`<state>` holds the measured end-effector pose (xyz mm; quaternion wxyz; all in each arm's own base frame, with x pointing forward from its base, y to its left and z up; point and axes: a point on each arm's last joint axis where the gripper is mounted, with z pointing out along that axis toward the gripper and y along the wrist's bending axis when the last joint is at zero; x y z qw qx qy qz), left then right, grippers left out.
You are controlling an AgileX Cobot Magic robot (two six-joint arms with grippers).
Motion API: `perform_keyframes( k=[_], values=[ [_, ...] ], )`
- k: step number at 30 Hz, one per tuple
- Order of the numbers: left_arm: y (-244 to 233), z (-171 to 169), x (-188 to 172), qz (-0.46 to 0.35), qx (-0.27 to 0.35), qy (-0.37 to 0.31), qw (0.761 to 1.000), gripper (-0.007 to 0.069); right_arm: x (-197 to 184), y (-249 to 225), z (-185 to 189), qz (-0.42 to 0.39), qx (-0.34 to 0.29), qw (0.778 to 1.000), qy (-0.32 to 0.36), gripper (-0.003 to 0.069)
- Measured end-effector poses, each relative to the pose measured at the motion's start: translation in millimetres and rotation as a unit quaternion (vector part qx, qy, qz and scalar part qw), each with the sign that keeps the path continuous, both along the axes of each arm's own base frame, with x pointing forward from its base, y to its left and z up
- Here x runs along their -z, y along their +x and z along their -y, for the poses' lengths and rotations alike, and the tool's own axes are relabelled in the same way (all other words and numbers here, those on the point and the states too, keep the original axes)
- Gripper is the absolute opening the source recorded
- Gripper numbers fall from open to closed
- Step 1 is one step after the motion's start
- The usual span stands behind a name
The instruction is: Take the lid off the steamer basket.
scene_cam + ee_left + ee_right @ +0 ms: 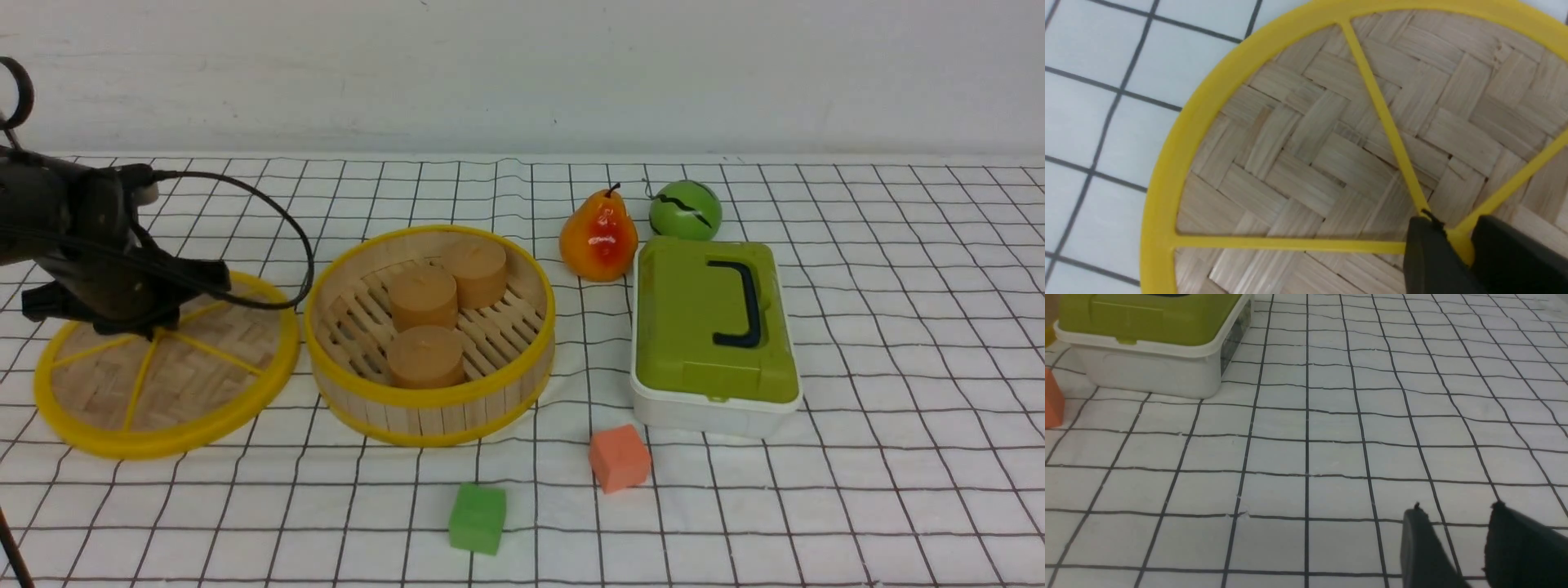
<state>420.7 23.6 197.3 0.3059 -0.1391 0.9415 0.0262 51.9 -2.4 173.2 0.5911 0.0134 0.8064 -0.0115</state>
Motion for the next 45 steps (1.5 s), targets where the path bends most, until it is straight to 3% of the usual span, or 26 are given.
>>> perform_keyframes(
  k=[3,6,9,11,12,14,16,18,23,30,36,42,45],
  values=[
    [-3,1,-12,0.012,0.001,-0.002,1.0,0.0236,0,0,0,0.0,0.0,1.0,0.0,0.0239],
    [-16,1,-57,0.059,0.011,0.007,0.998,0.0294,0,0,0,0.0,0.0,1.0,0.0,0.0239],
    [-42,3,-119,0.134,0.019,0.01,0.991,0.0279,0,0,0,0.0,0.0,1.0,0.0,0.0239],
    [-57,4,-146,0.169,0.024,0.011,0.985,0.0251,0,0,0,0.0,0.0,1.0,0.0,0.0239],
    [-84,7,-185,0.225,0.031,0.008,0.974,0.0208,0,0,0,0.0,0.0,1.0,0.0,0.0239],
    [-116,10,-217,0.287,0.043,0.009,0.957,0.0144,0,0,0,0.0,0.0,1.0,0.0,0.0239],
    [-138,12,-232,0.323,0.048,0.006,0.945,0.0111,0,0,0,0.0,0.0,1.0,0.0,0.0239],
    [-187,16,-250,0.401,0.061,0.005,0.914,0.0018,0,0,0,0.0,0.0,1.0,0.0,0.0239],
    [-240,19,-228,0.438,0.063,-0.008,0.897,-0.0013,0,0,0,0.0,0.0,1.0,0.0,0.0239],
    [-287,23,-135,0.379,0.045,-0.06,0.922,-0.0013,0,0,0,0.0,0.0,1.0,0.0,0.0239],
    [-298,25,-81,0.318,0.024,-0.102,0.942,-0.0013,0,0,0,0.0,0.0,1.0,0.0,0.0239],
    [-302,24,-56,0.284,0.025,-0.093,0.954,-0.0013,0,0,0,0.0,0.0,1.0,0.0,0.0239],
    [-311,27,-52,0.318,0.058,-0.062,0.944,-0.0013,0,0,0,0.0,0.0,1.0,0.0,0.0239]
  ],
)
